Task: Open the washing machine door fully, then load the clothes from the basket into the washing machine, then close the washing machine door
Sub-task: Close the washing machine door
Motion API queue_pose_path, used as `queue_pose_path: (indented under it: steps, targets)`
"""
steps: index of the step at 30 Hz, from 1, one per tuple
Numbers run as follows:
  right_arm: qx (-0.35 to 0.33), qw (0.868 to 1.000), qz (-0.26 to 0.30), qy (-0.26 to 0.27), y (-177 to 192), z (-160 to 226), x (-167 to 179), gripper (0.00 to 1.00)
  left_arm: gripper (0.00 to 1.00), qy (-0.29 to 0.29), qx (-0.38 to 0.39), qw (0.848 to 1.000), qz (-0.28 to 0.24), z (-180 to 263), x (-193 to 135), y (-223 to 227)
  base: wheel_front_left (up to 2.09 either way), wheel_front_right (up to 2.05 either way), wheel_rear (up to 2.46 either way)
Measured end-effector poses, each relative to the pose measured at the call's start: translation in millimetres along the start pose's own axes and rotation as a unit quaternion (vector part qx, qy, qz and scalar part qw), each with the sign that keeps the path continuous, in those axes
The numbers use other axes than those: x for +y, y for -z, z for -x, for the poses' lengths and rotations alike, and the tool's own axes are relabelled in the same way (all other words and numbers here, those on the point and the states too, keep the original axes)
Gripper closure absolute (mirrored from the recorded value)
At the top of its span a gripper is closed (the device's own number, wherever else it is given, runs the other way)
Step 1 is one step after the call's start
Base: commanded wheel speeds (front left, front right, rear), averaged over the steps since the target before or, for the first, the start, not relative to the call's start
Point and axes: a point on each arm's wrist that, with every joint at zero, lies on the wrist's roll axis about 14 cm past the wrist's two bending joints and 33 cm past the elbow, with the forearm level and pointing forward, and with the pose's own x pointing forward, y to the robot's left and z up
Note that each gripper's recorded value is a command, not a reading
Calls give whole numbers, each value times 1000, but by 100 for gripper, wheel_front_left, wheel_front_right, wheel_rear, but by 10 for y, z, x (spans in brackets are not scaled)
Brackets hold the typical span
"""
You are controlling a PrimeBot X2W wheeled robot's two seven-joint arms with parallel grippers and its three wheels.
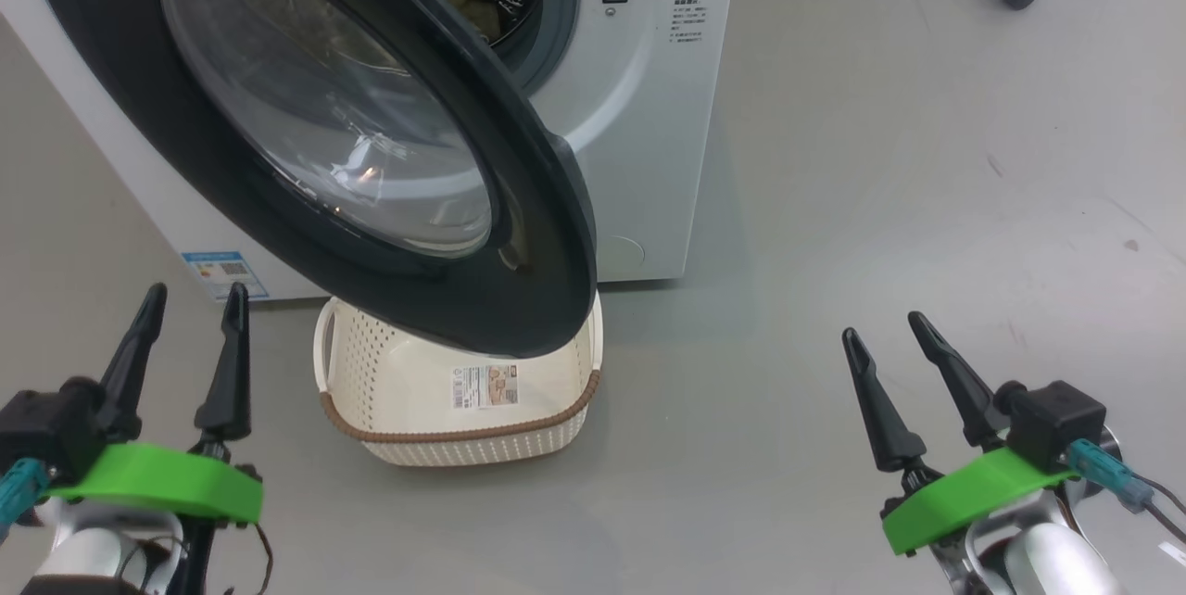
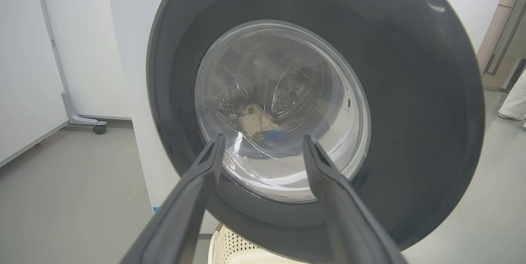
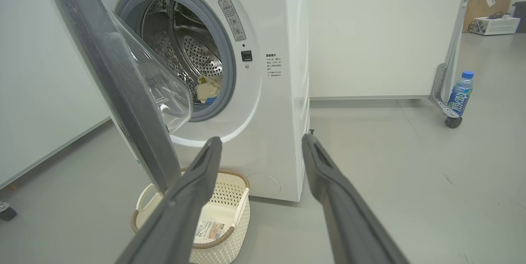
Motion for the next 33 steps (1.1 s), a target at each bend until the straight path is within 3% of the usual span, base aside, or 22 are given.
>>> queue_pose_path:
  steps: [11, 18, 33]
  targets:
    - [4, 1000, -1, 1, 26, -5, -11, 0, 0, -69, 40, 997, -14, 315, 193, 317, 0, 0, 0]
    - [4, 1000, -1, 2, 30, -12, -16, 0, 0, -103, 22, 994, -13, 397, 274, 246, 0, 0, 0]
    - [8, 1000, -2, 4, 56, -16, -29, 0, 0, -108, 20, 994, -18, 459, 263, 300, 0, 0, 0]
